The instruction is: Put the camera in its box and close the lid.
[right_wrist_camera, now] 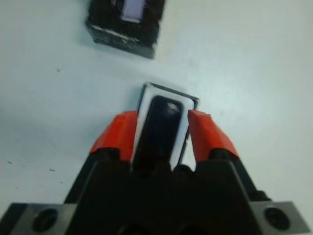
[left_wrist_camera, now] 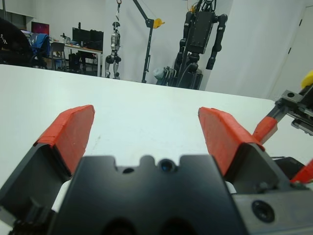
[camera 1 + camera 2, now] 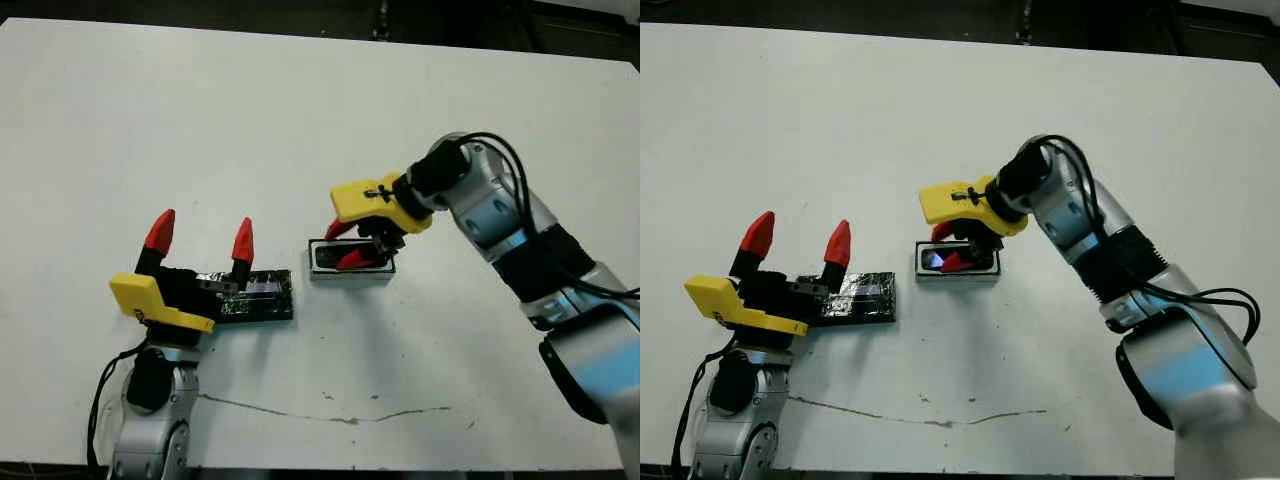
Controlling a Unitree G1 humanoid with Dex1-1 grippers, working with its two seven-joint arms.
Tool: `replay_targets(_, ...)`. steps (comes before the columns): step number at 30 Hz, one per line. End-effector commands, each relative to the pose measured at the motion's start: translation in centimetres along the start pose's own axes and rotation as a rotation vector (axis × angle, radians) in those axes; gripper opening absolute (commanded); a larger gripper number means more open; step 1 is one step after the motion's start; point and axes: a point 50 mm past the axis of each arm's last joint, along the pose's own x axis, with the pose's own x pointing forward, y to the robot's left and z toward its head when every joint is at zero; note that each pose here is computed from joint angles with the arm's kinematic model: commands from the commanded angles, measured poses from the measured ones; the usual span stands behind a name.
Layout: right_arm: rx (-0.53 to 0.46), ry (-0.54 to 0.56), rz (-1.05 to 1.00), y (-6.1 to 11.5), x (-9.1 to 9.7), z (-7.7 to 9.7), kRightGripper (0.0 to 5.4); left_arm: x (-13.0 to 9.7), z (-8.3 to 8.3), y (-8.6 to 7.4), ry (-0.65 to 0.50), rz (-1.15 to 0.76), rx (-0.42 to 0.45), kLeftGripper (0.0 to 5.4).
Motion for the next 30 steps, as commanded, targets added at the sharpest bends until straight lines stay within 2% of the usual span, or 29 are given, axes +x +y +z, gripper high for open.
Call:
replay_targets(1,-0.021,0.041,-0.071,-0.5,-2.6,0.5,3.39,-0.5,-0.4,0.1,0.019,0.004,0.0,5.4)
replay_targets(9,-0.007,-0.032,-0.191,-0.9,-6.7,1.0,4.55,-0.5,-0.4,0.1,0.022,0.006,-0.007,5.4)
replay_targets(11,-0.011,-0.05,-0.232,-0.9,-8.2,1.3,4.84,-0.4,-0.4,0.1,0.02,0.004,-0.001,5.4)
replay_targets(14,-0.068,-0.088,-0.317,-0.7,-10.7,1.8,5.24,-0.4,-0.4,0.2,0.025,0.005,-0.005,5.4)
replay_targets(15,-0.066,-0.126,-0.338,-0.7,-11.4,1.8,5.38,-0.4,-0.4,0.2,0.025,0.005,-0.003,5.4)
replay_targets(18,-0.006,-0.243,-0.413,-0.2,-13.4,1.1,5.38,-0.4,-0.4,0.2,0.023,0.007,0.002,5.4)
replay_targets(21,0.11,-0.337,-0.583,0.9,-14.5,-0.2,5.38,-0.4,-0.4,0.3,0.022,0.008,0.006,5.4)
replay_targets(23,0.166,-0.374,-0.725,2.0,-14.4,-1.3,5.38,-0.4,-0.4,0.3,0.021,0.006,0.004,5.4)
replay_targets(26,0.257,-0.422,-0.858,3.6,-13.2,-2.8,5.24,-0.3,-0.4,0.2,0.02,0.001,0.002,5.4)
replay_targets(30,0.319,-0.456,-0.977,5.6,-9.7,-4.4,4.77,-0.3,-0.5,0.2,0.021,-0.002,0.002,5.4)
